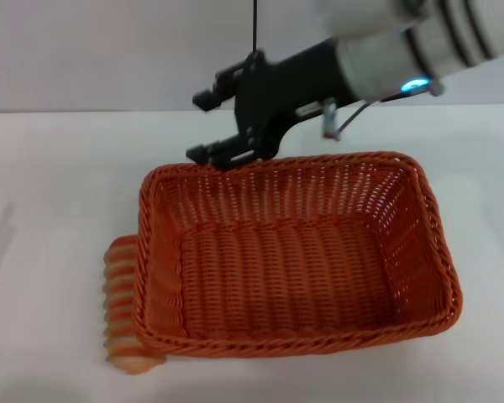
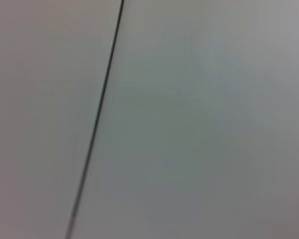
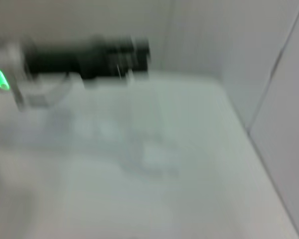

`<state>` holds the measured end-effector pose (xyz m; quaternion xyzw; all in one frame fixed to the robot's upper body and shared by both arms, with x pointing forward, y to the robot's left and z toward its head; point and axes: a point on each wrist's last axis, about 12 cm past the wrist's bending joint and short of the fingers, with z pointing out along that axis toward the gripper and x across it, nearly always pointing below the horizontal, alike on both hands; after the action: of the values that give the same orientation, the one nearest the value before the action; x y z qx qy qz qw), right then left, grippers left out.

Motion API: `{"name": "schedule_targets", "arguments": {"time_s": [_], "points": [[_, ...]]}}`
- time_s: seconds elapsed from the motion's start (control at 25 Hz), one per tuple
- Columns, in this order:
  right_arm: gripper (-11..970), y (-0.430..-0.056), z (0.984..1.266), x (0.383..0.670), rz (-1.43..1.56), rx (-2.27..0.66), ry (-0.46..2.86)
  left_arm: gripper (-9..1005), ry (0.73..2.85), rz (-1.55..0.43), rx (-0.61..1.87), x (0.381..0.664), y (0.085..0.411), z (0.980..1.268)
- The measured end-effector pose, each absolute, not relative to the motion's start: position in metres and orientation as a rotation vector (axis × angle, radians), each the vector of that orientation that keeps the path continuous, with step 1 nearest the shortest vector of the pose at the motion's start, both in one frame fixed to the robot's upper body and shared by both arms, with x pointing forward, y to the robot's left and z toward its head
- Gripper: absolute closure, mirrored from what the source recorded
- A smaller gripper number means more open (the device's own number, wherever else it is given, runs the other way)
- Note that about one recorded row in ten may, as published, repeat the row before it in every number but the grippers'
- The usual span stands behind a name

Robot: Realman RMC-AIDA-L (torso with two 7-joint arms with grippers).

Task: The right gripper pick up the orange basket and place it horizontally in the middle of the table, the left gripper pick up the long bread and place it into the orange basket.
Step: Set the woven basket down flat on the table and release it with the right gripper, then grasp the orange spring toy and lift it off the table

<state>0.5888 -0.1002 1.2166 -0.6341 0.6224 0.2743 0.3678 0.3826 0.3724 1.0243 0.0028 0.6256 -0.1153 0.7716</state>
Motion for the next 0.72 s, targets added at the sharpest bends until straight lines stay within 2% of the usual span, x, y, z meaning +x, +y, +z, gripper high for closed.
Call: {"name": "schedule_targets", "arguments": {"time_s": [0.08, 0.12, 0.16, 0.2, 0.24, 0.28, 0.32, 0.36, 0.4, 0.48, 0.52, 0.56, 0.6, 0.68, 0.72], "points": [[293, -0.129, 1.228, 0.582, 0.852, -1.474, 1.571, 299, 1.360, -0.306, 0.006, 0.386, 0.378, 1.029], [293, -0.129, 1.228, 0.582, 0.852, -1.474, 1.571, 300, 1.360, -0.306, 0.006, 0.386, 0.378, 1.029], [293, -0.152, 1.231, 0.578, 0.923, -1.362, 1.558, 300, 1.362, -0.341, 0.003, 0.387, 0.381, 1.032], [293, -0.164, 1.230, 0.576, 0.953, -1.315, 1.555, 300, 1.376, -0.469, 0.046, 0.393, 0.397, 1.050], [293, -0.164, 1.230, 0.576, 0.953, -1.315, 1.555, 300, 1.376, -0.469, 0.046, 0.393, 0.397, 1.050], [293, -0.193, 1.226, 0.571, 1.010, -1.202, 1.539, 300, 1.396, -0.531, 0.084, 0.396, 0.405, 1.061], [293, -0.193, 1.226, 0.571, 1.010, -1.202, 1.539, 300, 1.396, -0.531, 0.084, 0.396, 0.405, 1.061], [293, -0.222, 1.218, 0.563, 1.057, -1.091, 1.503, 300, 1.396, -0.531, 0.084, 0.396, 0.405, 1.061], [293, -0.222, 1.218, 0.563, 1.057, -1.091, 1.503, 301, 1.447, -0.615, 0.163, 0.403, 0.415, 1.083], [293, -0.269, 1.200, 0.544, 1.072, -0.888, 1.441, 301, 1.505, -0.659, 0.264, 0.411, 0.419, 1.101], [293, -0.269, 1.200, 0.544, 1.072, -0.888, 1.441, 301, 1.505, -0.659, 0.264, 0.411, 0.419, 1.101], [293, -0.295, 1.188, 0.528, 1.046, -0.761, 1.414, 301, 1.544, -0.676, 0.344, 0.417, 0.419, 1.111], [293, -0.295, 1.188, 0.528, 1.046, -0.761, 1.414, 301, 1.566, -0.688, 0.393, 0.421, 0.419, 1.116], [293, -0.321, 1.170, 0.505, 1.040, -0.595, 1.395, 301, 1.592, -0.707, 0.474, 0.427, 0.417, 1.125], [293, -0.321, 1.170, 0.505, 1.040, -0.595, 1.395, 302, 1.592, -0.707, 0.474, 0.427, 0.417, 1.125]]}}
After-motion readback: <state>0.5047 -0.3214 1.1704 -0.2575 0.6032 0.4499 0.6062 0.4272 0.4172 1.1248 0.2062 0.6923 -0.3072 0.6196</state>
